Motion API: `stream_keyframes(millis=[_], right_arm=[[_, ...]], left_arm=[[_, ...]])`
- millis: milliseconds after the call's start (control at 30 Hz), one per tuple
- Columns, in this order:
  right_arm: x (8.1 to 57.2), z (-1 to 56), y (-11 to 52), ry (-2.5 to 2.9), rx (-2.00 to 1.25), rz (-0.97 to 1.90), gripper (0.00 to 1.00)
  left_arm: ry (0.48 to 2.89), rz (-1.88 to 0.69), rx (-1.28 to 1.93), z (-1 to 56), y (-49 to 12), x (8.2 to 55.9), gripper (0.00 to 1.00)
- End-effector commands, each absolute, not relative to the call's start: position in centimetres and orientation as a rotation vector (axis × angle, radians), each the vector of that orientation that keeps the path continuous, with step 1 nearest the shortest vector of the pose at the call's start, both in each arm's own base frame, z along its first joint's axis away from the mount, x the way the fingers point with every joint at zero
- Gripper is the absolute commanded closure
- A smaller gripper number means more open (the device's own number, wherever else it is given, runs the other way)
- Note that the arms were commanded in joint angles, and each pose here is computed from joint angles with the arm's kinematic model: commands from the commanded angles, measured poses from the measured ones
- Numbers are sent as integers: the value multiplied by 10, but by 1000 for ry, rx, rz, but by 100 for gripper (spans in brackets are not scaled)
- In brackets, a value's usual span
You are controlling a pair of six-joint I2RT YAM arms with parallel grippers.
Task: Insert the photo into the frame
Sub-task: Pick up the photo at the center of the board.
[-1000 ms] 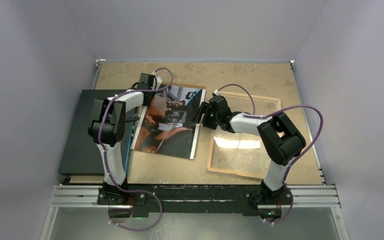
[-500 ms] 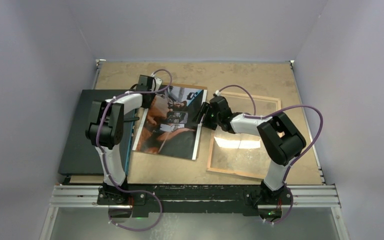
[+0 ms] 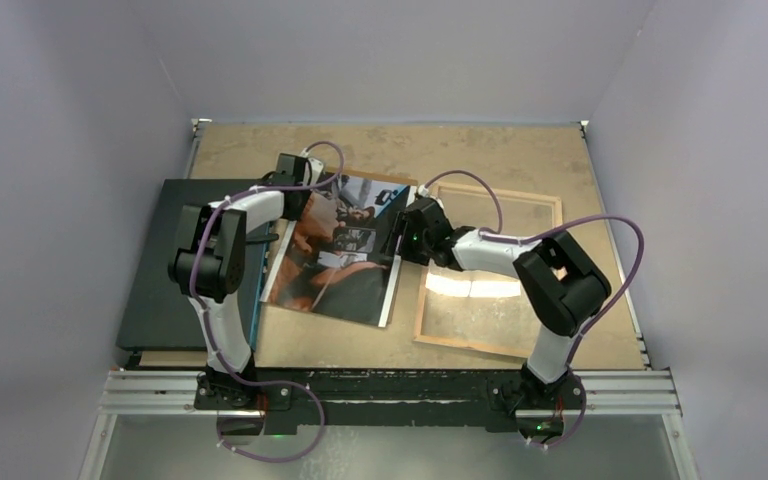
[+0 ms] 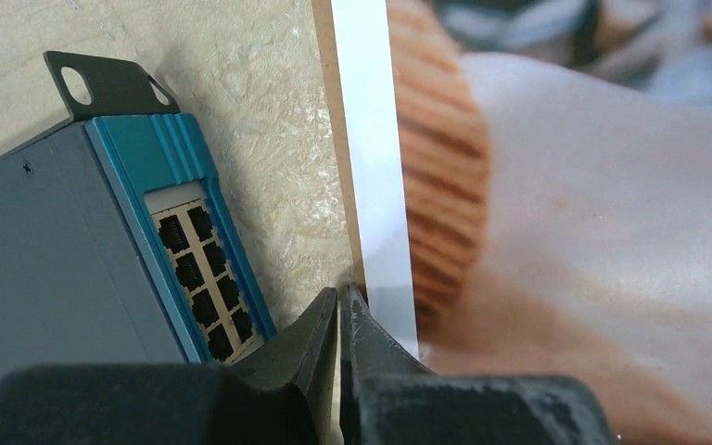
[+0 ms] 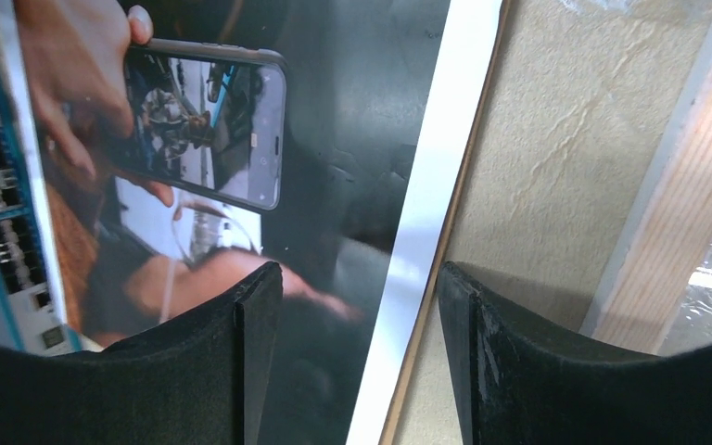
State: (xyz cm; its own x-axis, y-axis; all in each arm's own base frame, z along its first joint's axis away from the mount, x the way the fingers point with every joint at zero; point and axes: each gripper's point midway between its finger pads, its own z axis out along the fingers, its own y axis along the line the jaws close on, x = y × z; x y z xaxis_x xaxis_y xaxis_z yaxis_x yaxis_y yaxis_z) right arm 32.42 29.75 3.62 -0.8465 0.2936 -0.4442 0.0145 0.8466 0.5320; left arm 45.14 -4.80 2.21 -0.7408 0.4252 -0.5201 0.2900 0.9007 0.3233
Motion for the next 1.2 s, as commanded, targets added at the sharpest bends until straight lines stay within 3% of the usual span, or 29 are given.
stream_keyframes(millis=[0, 867, 1167], right_arm=[[327, 58, 309, 2449, 153, 675, 35], [329, 52, 309, 2459, -15, 245, 31], [259, 86, 319, 2557, 31, 658, 20]], left_arm=[[2460, 188, 522, 24, -69, 439, 97], [2503, 114, 517, 13, -78, 425, 100], [2506, 165, 519, 15, -70, 425, 100]])
